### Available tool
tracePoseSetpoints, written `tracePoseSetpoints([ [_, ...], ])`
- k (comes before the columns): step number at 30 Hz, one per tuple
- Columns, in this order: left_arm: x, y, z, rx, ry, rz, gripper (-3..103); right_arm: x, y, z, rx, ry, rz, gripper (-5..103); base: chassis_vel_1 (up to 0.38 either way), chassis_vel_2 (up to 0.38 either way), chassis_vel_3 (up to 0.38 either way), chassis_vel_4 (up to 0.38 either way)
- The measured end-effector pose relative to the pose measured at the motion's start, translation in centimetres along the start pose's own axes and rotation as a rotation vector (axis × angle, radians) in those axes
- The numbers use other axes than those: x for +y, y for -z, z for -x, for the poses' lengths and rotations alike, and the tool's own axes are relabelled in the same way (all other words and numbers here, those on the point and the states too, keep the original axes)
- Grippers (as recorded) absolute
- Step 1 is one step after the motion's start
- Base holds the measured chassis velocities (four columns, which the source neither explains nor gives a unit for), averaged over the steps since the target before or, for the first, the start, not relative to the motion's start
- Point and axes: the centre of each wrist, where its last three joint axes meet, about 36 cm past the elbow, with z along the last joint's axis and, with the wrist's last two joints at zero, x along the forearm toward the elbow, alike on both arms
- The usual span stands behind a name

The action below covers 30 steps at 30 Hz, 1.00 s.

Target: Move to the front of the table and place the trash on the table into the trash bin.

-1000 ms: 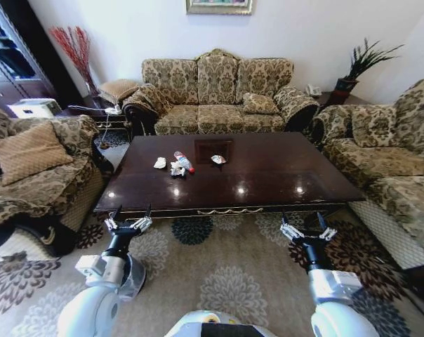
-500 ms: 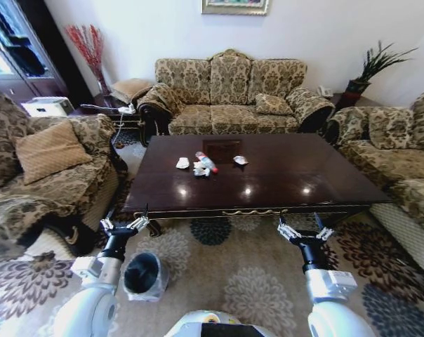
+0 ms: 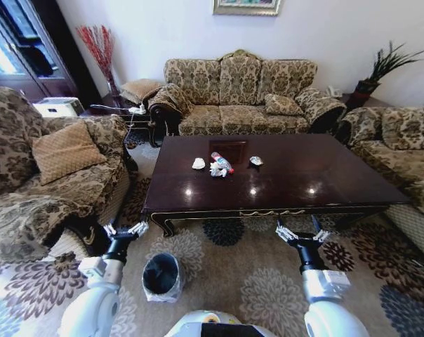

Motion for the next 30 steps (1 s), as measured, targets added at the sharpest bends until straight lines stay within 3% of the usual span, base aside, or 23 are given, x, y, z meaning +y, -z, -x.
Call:
tracePoseSetpoints([
  [6, 2.1, -5.1, 2.1, 0.108, 0.042, 0.001, 100, -0.1, -0.6, 0.1, 0.004, -0.004, 0.002, 100, 0.0, 0.0, 0.0, 0.0],
  [9, 3.5, -8.6, 3.7, 0.196, 0.074, 0.015, 100, -0.3, -1.2, -0.1, 0.005, -0.015, 0.006, 100, 0.0, 0.0, 0.0, 0.0],
  [11, 3.9, -9.7, 4.2, 0.215, 0.085, 0.023, 100, -0.4, -1.5, -0.1, 0.005, -0.019, 0.007, 100, 0.0, 0.0, 0.0, 0.0],
  [14, 5.5, -13.5, 5.4, 0.311, 0.098, 0.036, 100, -0.6, -2.1, -0.3, 0.005, -0.032, 0.011, 100, 0.0, 0.0, 0.0, 0.0],
  [22, 9.2, -21.4, 6.0, 0.478, 0.116, 0.056, 100, -0.9, -3.1, -0.1, 0.013, -0.048, 0.015, 100, 0.0, 0.0, 0.0, 0.0],
  [30, 9.7, -24.1, 5.8, 0.565, 0.124, 0.001, 100, -1.3, -4.9, 0.2, 0.044, -0.056, 0.01, 100, 0.0, 0.0, 0.0, 0.0],
])
